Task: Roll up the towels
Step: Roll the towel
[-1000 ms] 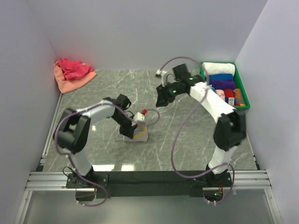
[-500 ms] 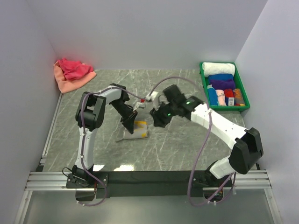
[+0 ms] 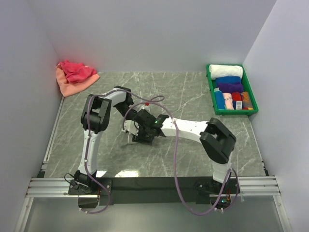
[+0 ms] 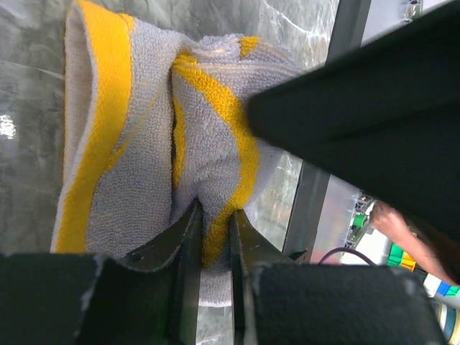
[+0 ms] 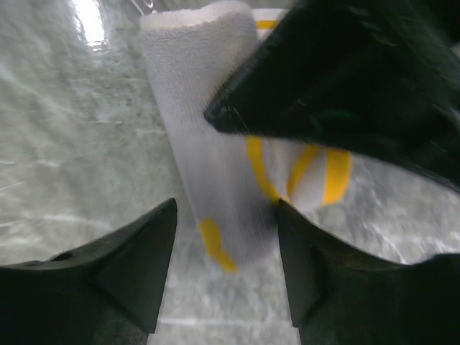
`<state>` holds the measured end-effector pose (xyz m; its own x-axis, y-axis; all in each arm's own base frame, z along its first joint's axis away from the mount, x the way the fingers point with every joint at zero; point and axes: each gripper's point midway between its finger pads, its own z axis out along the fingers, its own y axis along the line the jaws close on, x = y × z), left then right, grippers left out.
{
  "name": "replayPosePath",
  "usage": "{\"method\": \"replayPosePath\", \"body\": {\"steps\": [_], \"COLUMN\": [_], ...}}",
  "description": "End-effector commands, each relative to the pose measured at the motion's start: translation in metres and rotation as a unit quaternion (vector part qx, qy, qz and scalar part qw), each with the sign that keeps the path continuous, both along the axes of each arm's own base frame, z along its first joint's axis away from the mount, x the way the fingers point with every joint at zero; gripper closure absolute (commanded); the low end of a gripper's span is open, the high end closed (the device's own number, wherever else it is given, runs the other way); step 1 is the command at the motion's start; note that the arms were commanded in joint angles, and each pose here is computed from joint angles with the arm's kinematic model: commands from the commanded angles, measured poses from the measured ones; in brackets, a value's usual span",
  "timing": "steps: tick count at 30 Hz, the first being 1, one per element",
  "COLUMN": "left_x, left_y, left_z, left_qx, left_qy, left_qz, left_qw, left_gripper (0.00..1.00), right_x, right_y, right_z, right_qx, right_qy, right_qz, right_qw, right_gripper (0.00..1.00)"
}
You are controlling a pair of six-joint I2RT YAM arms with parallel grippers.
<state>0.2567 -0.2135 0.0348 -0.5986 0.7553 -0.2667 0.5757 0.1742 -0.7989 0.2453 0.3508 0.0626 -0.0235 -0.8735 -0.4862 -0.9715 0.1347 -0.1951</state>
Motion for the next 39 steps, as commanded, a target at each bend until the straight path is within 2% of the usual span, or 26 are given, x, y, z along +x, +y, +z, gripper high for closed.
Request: {"method": "replayPosePath", "body": {"steps": [1,2,3,4,7,8,11,15,19,21,24,25,26,27,29,31,36,39], "left_x": [0.024,0.025,0.025,0.026,0.028,0.031,0.033,0.049,0.067,0.064,0.049,0.034,0.039,0.023,0.025,0.005,-0.003,-0.009], "left_y": [0.018,0.018,0.018,0.019,0.024,0.024,0.037,0.059,0.098,0.107,0.114,0.114,0.113,0.105,0.098,0.079,0.046,0.03], "left_z": [-0.056,-0.056,-0.054,-0.051,-0.039,-0.035,-0.015,0.019,0.062,0.071,0.078,0.079,0.079,0.067,0.078,0.072,0.066,0.062], "left_qx": [0.037,0.036,0.034,0.03,0.009,-0.004,-0.025,-0.069,-0.091,-0.088,-0.071,-0.06,-0.056,-0.055,-0.047,-0.052,-0.056,-0.059], "left_qy": [-0.079,-0.081,-0.08,-0.081,-0.086,-0.095,-0.11,-0.145,-0.21,-0.241,-0.326,-0.354,-0.396,-0.4,-0.481,-0.513,-0.599,-0.617], "left_qz": [-0.047,-0.044,-0.04,-0.036,-0.012,-0.002,0.036,0.111,0.195,0.199,0.175,0.164,0.152,0.133,0.1,0.054,-0.022,-0.056], "left_qw": [0.995,0.995,0.995,0.996,0.996,0.995,0.993,0.981,0.954,0.946,0.926,0.919,0.904,0.905,0.87,0.855,0.799,0.783], "left_gripper": [0.85,0.84,0.82,0.81,0.78,0.76,0.57,0.45,0.42,0.41,0.4,0.38,0.36,0.34,0.32,0.29,0.26,0.26], "right_x": [0.009,0.006,0.0,-0.004,-0.008,-0.009,-0.011,-0.013,-0.014,-0.015,-0.012,-0.011,-0.01,-0.009,-0.006,-0.004,-0.001,-0.001], "right_y": [0.02,0.019,0.019,0.014,0.008,0.003,-0.008,-0.017,-0.016,-0.018,-0.018,-0.018,-0.018,-0.019,-0.019,-0.02,-0.019,-0.019], "right_z": [0.001,-0.005,-0.011,-0.021,-0.029,-0.031,-0.033,-0.036,-0.046,-0.046,-0.051,-0.055,-0.056,-0.063,-0.061,-0.062,-0.071,-0.074], "right_qx": [0.01,0.003,0.003,-0.01,0.001,0.001,0.012,0.017,0.017,0.025,0.026,0.02,0.022,0.023,0.024,0.025,0.017,0.015], "right_qy": [-0.018,-0.005,0.014,0.035,0.094,0.114,0.186,0.25,0.327,0.36,0.406,0.422,0.434,0.451,0.467,0.488,0.506,0.514], "right_qz": [0.035,0.038,0.046,0.045,0.037,0.03,0.02,0.013,0.002,-0.006,-0.017,-0.021,-0.023,-0.028,-0.035,-0.04,-0.05,-0.053], "right_qw": [0.999,0.999,0.999,0.998,0.995,0.993,0.982,0.968,0.945,0.933,0.913,0.906,0.9,0.892,0.883,0.872,0.861,0.856], "right_gripper": [0.4,0.44,0.53,0.71,1.0,1.0,1.0,1.0,1.0,1.0,1.0,1.0,1.0,1.0,1.0,1.0,1.0,1.0]}}
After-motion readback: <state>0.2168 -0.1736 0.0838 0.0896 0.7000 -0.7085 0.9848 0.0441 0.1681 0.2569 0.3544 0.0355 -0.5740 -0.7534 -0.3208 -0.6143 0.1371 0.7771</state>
